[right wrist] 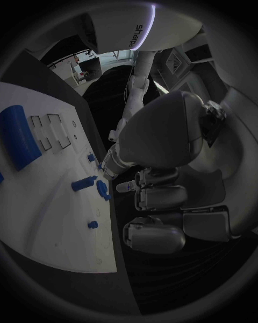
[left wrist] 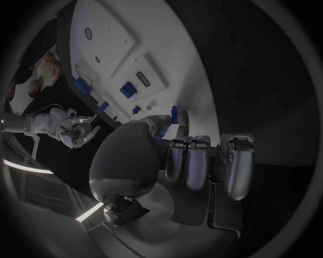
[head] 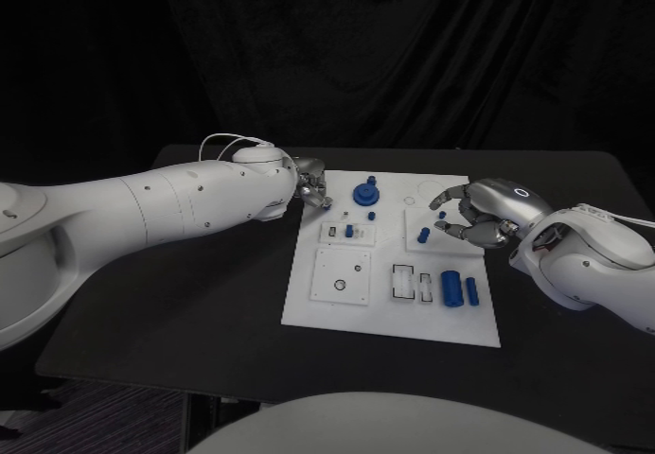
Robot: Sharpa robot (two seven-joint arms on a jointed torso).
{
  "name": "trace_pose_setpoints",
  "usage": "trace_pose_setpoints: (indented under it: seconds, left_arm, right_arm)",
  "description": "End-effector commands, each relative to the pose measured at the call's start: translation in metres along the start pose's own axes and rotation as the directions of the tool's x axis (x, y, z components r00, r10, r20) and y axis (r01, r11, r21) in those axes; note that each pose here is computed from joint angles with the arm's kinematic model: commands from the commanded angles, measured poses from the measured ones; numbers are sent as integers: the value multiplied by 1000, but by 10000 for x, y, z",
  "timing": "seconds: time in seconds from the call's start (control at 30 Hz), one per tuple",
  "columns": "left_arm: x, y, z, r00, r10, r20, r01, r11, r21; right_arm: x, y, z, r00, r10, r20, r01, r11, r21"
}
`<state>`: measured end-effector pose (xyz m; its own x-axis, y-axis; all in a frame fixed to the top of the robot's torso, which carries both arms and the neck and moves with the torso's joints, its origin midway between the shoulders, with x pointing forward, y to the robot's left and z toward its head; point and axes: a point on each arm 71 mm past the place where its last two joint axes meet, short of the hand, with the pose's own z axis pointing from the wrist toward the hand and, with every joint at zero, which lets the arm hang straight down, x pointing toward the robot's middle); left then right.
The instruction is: Assemble the parts on the task board
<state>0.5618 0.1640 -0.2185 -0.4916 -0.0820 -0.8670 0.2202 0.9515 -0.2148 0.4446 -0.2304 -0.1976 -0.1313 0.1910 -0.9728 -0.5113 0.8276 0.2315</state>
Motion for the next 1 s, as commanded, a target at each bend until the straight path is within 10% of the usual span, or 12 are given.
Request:
trace_pose_setpoints:
  seconds: [0.03, 0.6, 1.0]
  left_arm:
    - [20, -5, -25, 994, -111, -6, 111, 994, 26]
    - [158, 243, -288, 872, -486, -51, 480, 872, -99]
    - [200, 151, -453, 891, -453, -25, 452, 891, -43]
  right_arm:
    - [5, -9, -11, 1000, -1, -6, 1, 1000, 12]
    - [0, -44, -35, 1000, -2, -10, 3, 1000, 27]
    - [-2, -59, -45, 1000, 4, -11, -4, 999, 35]
